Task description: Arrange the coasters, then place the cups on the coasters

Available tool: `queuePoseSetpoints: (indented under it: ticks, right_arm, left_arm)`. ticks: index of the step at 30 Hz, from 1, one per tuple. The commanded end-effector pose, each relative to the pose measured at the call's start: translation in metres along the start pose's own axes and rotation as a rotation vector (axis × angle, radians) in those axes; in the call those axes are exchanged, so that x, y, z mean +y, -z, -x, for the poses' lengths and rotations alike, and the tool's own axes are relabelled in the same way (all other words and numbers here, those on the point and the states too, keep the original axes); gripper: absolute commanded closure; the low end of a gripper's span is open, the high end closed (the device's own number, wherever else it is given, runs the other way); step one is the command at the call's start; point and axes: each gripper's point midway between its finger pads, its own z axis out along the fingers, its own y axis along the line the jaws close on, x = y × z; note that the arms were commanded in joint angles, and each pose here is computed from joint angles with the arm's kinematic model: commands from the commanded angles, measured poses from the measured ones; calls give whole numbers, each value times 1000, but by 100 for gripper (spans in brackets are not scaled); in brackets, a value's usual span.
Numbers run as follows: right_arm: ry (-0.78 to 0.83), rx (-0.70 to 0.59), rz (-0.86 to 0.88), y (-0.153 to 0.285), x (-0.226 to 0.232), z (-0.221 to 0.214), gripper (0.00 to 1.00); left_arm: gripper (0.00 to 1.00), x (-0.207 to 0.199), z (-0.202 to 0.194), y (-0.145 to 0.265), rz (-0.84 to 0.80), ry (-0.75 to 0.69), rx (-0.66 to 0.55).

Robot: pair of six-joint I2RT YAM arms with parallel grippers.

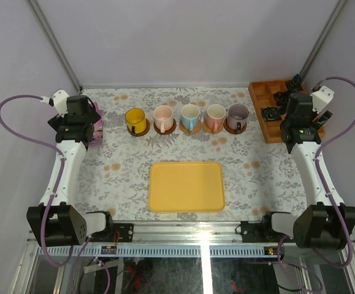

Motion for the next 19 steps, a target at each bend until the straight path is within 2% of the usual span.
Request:
queuePoseSetpoints:
  ticks: [1,9,19]
  right_arm:
    - [-3,-67,-46,2,-9,18,1]
    - [-1,-42,-38,-3,-2,15,1]
    - [18,-25,-49,-6,-3,9,1]
  left_arm:
    - [0,28,-8,0,143,30,-9]
    - [0,42,-14,1,217,28,1]
    - [0,36,-7,6,153,24,-37]
